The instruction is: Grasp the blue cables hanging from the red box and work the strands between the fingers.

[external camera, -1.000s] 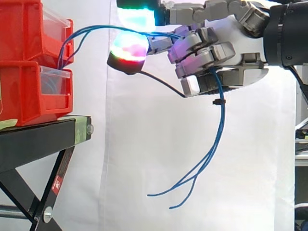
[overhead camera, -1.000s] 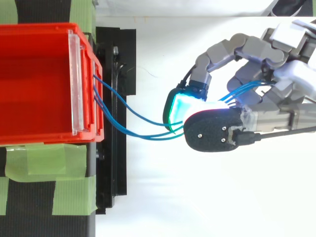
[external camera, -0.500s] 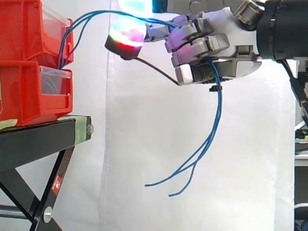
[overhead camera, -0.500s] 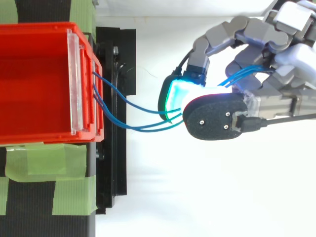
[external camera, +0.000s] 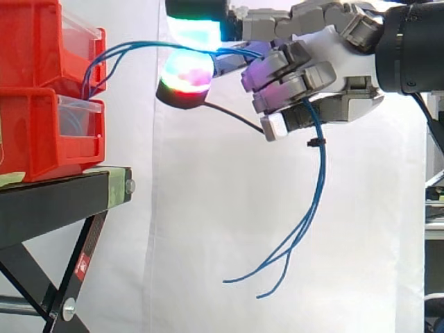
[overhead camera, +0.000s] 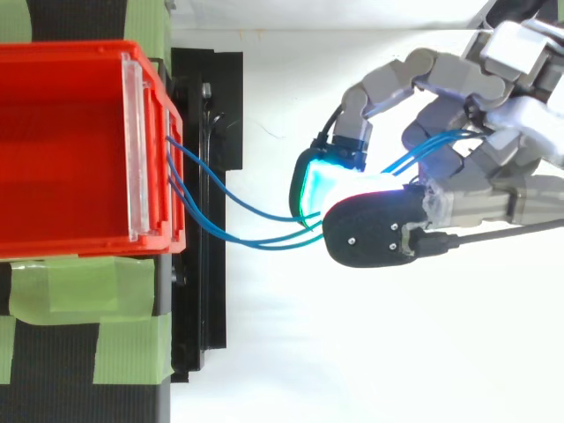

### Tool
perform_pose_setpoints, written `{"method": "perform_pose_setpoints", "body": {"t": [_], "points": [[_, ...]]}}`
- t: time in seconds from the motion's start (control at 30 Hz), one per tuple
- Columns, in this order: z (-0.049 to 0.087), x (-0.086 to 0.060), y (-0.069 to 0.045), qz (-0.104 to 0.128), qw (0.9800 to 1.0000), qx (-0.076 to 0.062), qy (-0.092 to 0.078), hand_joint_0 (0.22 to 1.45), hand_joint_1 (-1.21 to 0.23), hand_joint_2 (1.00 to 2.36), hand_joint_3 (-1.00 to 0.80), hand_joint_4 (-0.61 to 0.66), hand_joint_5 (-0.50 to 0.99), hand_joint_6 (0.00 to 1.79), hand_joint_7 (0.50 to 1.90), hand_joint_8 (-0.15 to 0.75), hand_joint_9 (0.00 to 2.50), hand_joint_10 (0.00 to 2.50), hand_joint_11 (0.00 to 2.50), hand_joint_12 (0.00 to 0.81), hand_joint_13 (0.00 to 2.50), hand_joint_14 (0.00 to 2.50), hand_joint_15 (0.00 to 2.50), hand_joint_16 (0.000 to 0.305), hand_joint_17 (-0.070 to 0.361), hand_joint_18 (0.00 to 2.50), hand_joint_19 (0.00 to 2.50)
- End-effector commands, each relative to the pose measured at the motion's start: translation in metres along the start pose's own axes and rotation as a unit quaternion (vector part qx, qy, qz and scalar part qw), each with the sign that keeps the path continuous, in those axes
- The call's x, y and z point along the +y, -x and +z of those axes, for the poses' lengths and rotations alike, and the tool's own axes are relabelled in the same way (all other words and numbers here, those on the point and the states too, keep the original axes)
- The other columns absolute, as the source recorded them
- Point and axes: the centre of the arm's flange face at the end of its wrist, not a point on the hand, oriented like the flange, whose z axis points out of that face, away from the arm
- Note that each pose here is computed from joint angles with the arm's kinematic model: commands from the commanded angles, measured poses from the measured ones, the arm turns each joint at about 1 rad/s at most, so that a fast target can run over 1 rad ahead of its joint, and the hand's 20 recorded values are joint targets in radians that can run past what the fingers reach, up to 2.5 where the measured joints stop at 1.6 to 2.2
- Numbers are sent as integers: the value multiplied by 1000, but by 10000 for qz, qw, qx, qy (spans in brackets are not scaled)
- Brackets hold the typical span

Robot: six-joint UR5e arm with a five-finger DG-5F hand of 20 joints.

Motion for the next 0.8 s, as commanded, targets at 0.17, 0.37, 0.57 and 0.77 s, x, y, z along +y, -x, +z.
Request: {"method": "perform_pose_setpoints", "body": {"t": [0.17,0.37,0.57,0.77], "points": [[-2,-1,-2,-271,9996,48,-27,1148,-754,1003,65,-53,190,1235,871,492,1274,2500,2461,646,1785,2500,1407,248,186,2421,512],[-2,-1,-1,-299,9995,21,-43,1144,-756,1002,91,-56,190,1244,858,492,1274,2500,2461,646,1785,2500,1407,248,186,2421,512],[-2,-1,-1,-319,9995,9,-53,1138,-760,1001,103,-41,187,1252,859,492,1274,2500,2461,646,1785,2500,1407,248,186,2421,512],[-3,-2,0,-373,9992,27,-102,1133,-763,1000,106,-24,180,1259,853,492,1274,2500,2461,646,1785,2500,1407,248,186,2421,512]]}}
